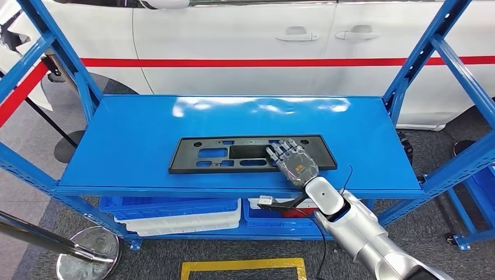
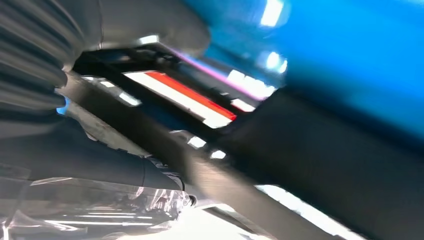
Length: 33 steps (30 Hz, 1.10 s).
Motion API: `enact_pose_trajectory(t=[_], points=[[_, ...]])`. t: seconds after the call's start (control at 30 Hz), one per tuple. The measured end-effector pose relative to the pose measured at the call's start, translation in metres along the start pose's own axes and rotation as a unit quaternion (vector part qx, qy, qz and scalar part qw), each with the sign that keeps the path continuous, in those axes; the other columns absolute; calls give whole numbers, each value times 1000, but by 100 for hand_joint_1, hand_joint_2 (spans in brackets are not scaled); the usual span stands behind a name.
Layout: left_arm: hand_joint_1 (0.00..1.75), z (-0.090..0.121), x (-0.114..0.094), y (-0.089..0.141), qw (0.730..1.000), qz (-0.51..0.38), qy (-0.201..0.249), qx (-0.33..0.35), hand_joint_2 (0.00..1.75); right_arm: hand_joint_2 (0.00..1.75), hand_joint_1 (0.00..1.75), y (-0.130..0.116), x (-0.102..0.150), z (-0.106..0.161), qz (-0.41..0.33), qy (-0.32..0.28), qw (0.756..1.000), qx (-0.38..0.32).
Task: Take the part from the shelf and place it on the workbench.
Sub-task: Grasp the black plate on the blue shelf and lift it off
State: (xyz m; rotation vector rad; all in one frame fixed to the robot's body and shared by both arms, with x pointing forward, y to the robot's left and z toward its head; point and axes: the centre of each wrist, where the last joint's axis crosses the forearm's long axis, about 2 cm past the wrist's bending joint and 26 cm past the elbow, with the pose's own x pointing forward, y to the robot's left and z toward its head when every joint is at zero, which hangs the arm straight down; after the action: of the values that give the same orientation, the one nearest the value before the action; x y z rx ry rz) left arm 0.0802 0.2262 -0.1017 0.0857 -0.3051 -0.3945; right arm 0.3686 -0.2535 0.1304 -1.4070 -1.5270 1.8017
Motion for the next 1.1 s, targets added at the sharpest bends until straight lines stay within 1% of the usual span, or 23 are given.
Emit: enact_pose_trajectory(t=[0.13,0.37,0.47,0.57,0.67,0.73,0.8,0.87,0.93,1.03,1.1], points=[[0,0,-1,-1,1000,2,0,0,0,175,172,2,-1,0,0,-17,1000,5],[0,0,-2,-1,1000,6,0,1,0,175,167,4,0,1,-19,-30,999,-11],[0,0,-1,-2,1000,6,-2,1,0,175,166,2,-2,2,-54,-34,997,-34],[0,1,-1,-2,1000,5,-3,1,0,175,168,-6,-3,2,-106,-43,991,-64],[0,0,0,-2,1000,3,-3,1,0,175,169,-15,-3,3,-137,-47,986,-87],[0,0,0,-2,1000,2,-3,1,87,175,169,-20,-5,4,-167,-57,979,-102],[0,1,-1,-3,1000,-1,-4,0,175,175,170,-26,-9,7,-211,-72,967,-124],[0,1,-2,-3,1000,-4,-9,-3,175,175,171,-38,-13,9,-257,-88,950,-154],[0,0,-2,-2,1000,-5,-12,-4,175,175,171,-56,-18,9,-297,-101,930,-189],[0,0,-2,-1,1000,-6,-14,-3,175,175,170,-84,-25,7,-326,-117,908,-238],[0,0,-2,-1,1000,-6,-15,-3,175,175,170,-96,-27,7,-341,-131,894,-259]])
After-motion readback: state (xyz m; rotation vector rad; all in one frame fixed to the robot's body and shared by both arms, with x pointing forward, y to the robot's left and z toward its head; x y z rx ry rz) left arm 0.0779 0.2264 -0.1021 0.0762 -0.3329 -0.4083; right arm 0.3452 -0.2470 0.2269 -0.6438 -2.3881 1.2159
